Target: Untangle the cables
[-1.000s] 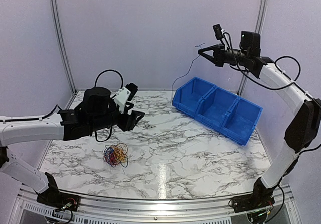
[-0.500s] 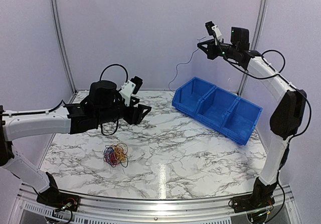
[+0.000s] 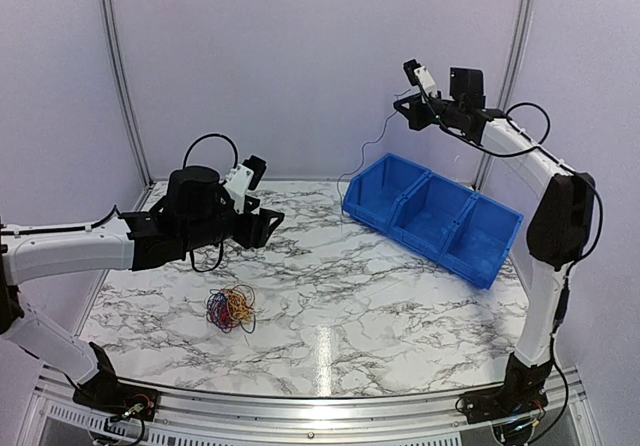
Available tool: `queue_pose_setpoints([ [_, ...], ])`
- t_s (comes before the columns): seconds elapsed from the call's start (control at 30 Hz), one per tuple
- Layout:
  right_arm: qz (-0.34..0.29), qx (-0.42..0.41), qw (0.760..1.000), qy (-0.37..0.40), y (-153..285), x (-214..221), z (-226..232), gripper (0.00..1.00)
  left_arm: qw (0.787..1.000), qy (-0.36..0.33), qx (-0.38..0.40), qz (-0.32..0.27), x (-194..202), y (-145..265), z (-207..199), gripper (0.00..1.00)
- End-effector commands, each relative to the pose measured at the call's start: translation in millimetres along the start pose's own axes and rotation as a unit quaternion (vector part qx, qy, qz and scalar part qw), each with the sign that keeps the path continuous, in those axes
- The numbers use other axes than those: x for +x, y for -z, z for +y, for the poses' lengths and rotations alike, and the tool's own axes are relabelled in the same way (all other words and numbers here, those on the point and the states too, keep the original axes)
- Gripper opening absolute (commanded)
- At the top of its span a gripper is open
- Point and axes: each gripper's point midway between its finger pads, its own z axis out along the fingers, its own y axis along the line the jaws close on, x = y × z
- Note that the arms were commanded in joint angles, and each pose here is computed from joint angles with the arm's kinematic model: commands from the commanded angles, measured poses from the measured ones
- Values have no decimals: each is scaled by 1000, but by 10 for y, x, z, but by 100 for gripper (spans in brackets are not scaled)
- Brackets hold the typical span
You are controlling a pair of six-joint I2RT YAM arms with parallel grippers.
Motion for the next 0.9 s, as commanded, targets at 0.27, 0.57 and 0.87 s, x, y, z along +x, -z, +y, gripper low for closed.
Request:
queue_pose_setpoints([
  [0.27,-107,33,992,53,635,-1134,-7,0,999,16,-19,-30,-143,45,144,69],
  [0.57,-70,80,993,59,454,-776,-244,0,999,21,-12,-29,-132,39,120,68],
  [0.87,-12,126,991,32,221,-50,-824,0,999,19,-11,-30,-133,55,115,69],
])
